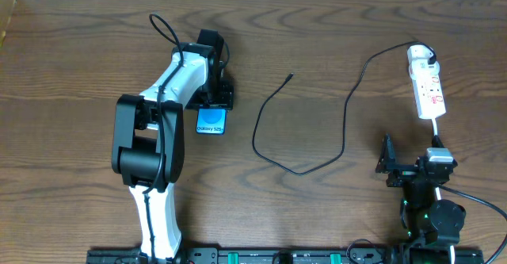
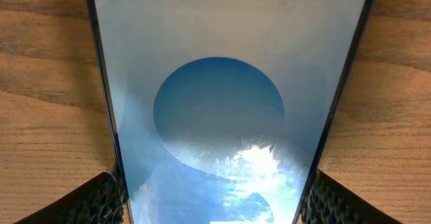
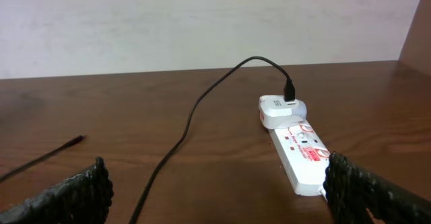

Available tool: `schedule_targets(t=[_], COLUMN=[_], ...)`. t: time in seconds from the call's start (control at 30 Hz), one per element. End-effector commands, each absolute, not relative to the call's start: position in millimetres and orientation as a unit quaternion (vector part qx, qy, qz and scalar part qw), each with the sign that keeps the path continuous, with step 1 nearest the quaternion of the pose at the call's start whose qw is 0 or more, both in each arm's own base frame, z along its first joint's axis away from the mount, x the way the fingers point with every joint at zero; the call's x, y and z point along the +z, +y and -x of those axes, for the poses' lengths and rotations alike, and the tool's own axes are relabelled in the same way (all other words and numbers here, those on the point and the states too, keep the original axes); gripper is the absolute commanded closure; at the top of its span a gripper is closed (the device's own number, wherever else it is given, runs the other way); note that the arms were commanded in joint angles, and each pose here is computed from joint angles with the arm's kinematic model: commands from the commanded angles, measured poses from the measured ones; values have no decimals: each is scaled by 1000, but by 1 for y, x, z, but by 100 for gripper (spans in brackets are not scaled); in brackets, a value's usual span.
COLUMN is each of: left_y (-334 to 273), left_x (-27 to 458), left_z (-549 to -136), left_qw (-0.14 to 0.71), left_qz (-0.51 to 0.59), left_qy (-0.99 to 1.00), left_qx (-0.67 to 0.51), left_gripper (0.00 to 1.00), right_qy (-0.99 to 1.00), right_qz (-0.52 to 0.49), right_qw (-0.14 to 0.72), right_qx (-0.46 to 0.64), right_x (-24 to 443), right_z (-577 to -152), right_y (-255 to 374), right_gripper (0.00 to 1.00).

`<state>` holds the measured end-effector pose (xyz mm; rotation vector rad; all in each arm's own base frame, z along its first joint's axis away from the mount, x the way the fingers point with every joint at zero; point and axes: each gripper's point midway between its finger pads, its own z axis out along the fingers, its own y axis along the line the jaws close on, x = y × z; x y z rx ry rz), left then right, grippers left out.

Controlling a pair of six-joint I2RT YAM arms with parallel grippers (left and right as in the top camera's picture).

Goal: Plug charger to phone and switch on socket
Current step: 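Close the left gripper on the phone's long sides, then lift the phone with the left gripper and tilt it toward the center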

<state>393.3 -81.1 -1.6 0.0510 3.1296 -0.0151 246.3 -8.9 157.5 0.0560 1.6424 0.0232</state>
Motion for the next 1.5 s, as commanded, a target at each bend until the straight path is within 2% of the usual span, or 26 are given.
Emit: schedule_targets(t=[0.0, 0.5, 0.73, 0.87, 1.47], left_y=[-78, -83, -103, -114, -148], left_x=[-5, 59, 89, 96, 106], left_z=[-400, -414, -412, -410, -400], left_qw=[11, 89, 113, 110, 38], left_qz=[-16, 2, -5, 9, 195], left_qy=[1000, 996, 990, 987, 953], left_qx=[6, -15, -79, -116, -229], left_gripper=[26, 27, 26, 26, 28], right_qy=[732, 732, 732, 732, 732], right_qz=[-26, -26, -26, -26, -26], right_qw=[680, 680, 680, 680, 680], right_qx=[19, 19, 19, 19, 19], right_x=[157, 157, 157, 157, 157], right_z=[-246, -246, -246, -246, -246], right_y=[-6, -6, -6, -6, -6], right_gripper=[1, 1, 1, 1, 1])
